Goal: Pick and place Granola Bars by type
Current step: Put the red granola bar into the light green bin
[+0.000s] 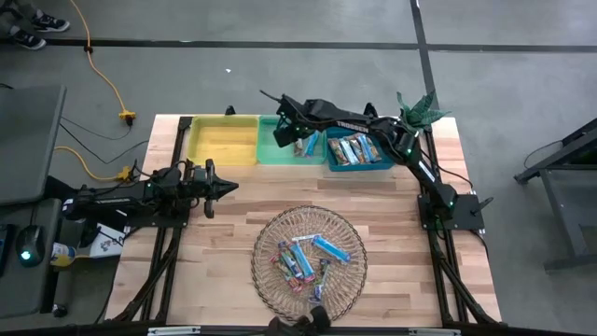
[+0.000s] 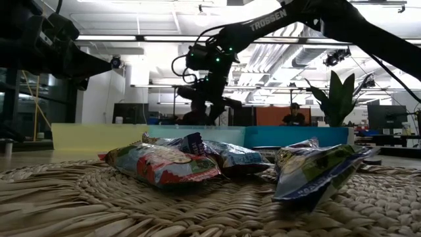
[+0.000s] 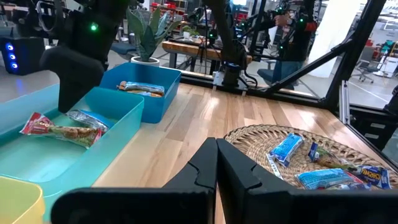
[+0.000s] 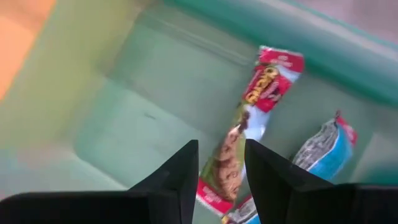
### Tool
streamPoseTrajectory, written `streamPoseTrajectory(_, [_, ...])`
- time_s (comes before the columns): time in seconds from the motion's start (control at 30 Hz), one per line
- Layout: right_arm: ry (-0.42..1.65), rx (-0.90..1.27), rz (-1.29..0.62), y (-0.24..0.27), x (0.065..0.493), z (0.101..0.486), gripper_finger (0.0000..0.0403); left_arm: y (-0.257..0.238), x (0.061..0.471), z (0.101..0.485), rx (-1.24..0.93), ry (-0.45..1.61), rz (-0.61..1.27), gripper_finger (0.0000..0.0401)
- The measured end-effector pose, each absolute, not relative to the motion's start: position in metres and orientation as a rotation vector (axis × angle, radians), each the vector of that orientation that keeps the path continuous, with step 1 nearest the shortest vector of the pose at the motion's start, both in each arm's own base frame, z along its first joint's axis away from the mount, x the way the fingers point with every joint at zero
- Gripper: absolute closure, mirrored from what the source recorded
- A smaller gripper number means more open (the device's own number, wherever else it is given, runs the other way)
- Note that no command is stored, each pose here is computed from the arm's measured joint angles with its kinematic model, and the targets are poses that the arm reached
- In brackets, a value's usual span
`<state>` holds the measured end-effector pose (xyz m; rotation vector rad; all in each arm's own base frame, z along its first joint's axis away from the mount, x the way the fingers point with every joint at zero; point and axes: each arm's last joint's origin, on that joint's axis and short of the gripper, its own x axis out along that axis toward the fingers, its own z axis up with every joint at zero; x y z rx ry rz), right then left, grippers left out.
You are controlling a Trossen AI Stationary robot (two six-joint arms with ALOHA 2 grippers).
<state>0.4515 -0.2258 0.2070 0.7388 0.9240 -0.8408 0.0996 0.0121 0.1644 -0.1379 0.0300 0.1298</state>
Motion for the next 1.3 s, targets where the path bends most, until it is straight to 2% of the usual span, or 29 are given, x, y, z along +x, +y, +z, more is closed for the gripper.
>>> streamPoseTrajectory(0.23, [0.821,0.647,-0.743,-0.218,0.453,0.244,0.0288,0.012,0.100,0.164,-0.138,0.030,0.130,0.0401])
streamPoseTrajectory(0.33, [0.785,0.583,-0.628,-0.207,0.452,0.268,0.0288,0.012,0.100,0.164,-0.138,0.030,0.130,0.0401])
streamPoseTrajectory(0.47, [0.771,0.550,-0.433,-0.178,0.452,0.296,0.0288,0.012,0.100,0.164,-0.138,0.030,0.130,0.0401])
streamPoseTrajectory(0.7, [0.854,0.513,-0.254,-0.109,0.447,0.324,0.0288,0.012,0.100,0.164,-0.138,0.030,0.130,0.0401])
streamPoseTrajectory(0.83, [0.961,0.494,-0.170,-0.066,0.444,0.326,0.0288,0.012,0.100,0.164,-0.138,0.030,0.129,0.0401])
streamPoseTrajectory(1.03, [1.122,0.475,-0.141,-0.008,0.437,0.319,0.0288,0.012,0.100,0.164,-0.138,0.030,0.129,0.0401])
streamPoseTrajectory(1.3, [1.175,0.426,-0.139,0.046,0.431,0.317,0.0287,0.012,0.100,0.164,-0.138,0.030,0.129,0.0401])
